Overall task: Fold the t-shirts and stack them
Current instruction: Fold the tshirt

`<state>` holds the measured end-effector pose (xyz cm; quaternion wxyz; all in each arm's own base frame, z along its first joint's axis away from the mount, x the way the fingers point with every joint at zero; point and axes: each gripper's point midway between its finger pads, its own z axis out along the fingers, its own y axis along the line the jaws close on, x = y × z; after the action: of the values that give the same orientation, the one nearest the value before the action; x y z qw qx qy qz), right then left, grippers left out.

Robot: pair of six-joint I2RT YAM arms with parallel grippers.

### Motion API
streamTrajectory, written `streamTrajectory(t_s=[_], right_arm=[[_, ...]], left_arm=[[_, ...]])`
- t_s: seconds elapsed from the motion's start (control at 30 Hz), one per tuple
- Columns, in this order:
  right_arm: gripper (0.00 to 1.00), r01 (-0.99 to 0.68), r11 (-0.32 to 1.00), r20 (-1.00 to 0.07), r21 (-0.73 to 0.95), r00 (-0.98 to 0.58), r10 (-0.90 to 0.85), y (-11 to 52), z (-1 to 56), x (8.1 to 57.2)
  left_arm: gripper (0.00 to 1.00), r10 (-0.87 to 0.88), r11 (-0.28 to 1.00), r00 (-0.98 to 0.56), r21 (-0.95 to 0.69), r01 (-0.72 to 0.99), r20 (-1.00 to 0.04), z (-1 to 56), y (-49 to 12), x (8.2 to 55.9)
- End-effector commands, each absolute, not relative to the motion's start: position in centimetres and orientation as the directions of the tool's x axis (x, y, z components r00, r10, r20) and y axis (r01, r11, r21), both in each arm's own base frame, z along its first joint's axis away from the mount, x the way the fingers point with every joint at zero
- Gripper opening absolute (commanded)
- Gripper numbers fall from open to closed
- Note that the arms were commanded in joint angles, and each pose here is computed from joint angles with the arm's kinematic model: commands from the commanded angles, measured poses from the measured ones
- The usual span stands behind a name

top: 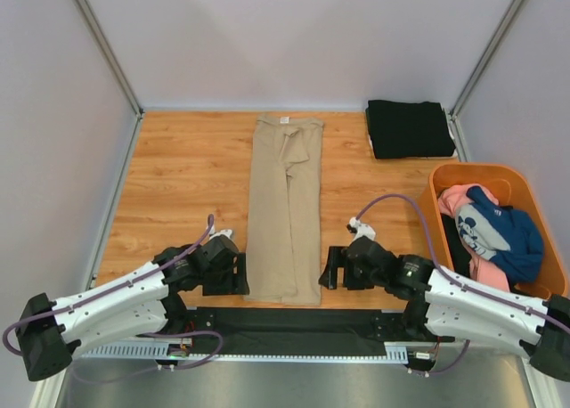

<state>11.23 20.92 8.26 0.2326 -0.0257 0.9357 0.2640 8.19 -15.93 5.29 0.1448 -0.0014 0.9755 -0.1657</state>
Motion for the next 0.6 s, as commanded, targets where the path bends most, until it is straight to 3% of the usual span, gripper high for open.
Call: streamTrajectory(t_s=[0.0,0.13,0.4,0.57], right_arm=[[0.84,-0.087,0.842,-0.411,0.533,-0.896,0.168,21.8,6.9,9.9],[0.79,-0.053,0.837,-0.360,0.545,-0.916,0.176,22.0,4.2,8.4],[0.71,-0.070,0.844,-0.355,0.531,-0.923,0.147,23.6,3.0,8.3],[0.57,-0.064,0.846,-0.333,0.530,-0.932,0.139,24.0,2.4,7.9]], left_arm=[[0.75,-0.068,0.906,-0.960,-0.420,0.054,-0.272,5.0,-17.6,7.9],[0.74,-0.072,0.893,-0.969,-0.448,0.044,-0.238,3.9,-18.0,7.3],[0.74,-0.092,0.895,-0.967,-0.445,0.025,-0.240,2.4,-17.5,7.2],[0.73,-0.101,0.895,-0.965,-0.445,0.019,-0.244,2.1,-17.6,7.4]])
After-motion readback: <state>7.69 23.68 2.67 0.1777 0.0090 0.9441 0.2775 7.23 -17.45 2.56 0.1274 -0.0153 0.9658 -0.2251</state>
